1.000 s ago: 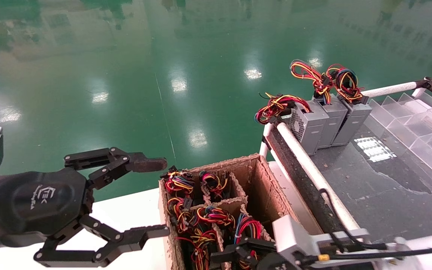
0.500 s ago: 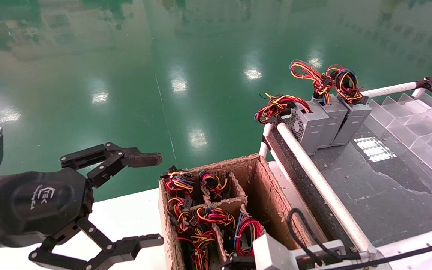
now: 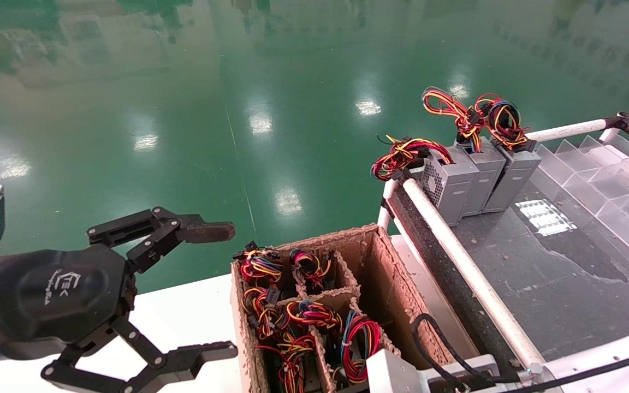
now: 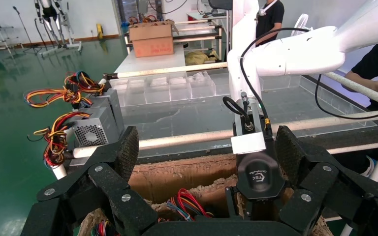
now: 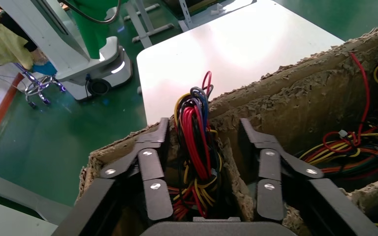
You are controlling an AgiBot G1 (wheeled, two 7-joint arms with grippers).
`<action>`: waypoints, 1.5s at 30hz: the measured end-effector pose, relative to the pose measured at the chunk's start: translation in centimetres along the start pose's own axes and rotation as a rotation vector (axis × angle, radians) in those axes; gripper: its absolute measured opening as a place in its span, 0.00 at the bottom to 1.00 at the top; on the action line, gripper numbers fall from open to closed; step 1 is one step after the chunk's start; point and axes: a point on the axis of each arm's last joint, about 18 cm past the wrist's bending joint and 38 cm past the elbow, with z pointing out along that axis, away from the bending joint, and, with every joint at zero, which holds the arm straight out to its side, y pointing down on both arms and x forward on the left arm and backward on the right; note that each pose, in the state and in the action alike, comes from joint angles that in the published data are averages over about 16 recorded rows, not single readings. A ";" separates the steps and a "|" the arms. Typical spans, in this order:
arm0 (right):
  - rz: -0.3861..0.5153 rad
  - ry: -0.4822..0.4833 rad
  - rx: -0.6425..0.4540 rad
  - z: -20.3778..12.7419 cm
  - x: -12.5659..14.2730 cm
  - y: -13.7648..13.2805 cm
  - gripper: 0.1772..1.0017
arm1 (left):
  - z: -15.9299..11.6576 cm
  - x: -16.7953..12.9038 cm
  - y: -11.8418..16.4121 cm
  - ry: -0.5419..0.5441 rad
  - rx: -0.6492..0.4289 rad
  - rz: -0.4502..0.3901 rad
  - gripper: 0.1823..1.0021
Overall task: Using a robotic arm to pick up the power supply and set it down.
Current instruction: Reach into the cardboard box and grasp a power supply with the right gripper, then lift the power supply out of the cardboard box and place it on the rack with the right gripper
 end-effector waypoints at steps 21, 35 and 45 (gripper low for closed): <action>-0.050 0.029 0.111 -2.0 -0.7 -1.9 0.11 | 0.0 0.0 0.0 0.000 0.000 0.000 1.00; -0.151 0.130 0.303 -8.4 -2.9 -7.3 0.08 | 0.0 0.0 0.0 0.000 0.000 0.000 1.00; -0.241 0.259 0.375 -15.2 -4.9 -11.6 0.08 | 0.0 0.0 0.0 0.000 0.000 0.000 1.00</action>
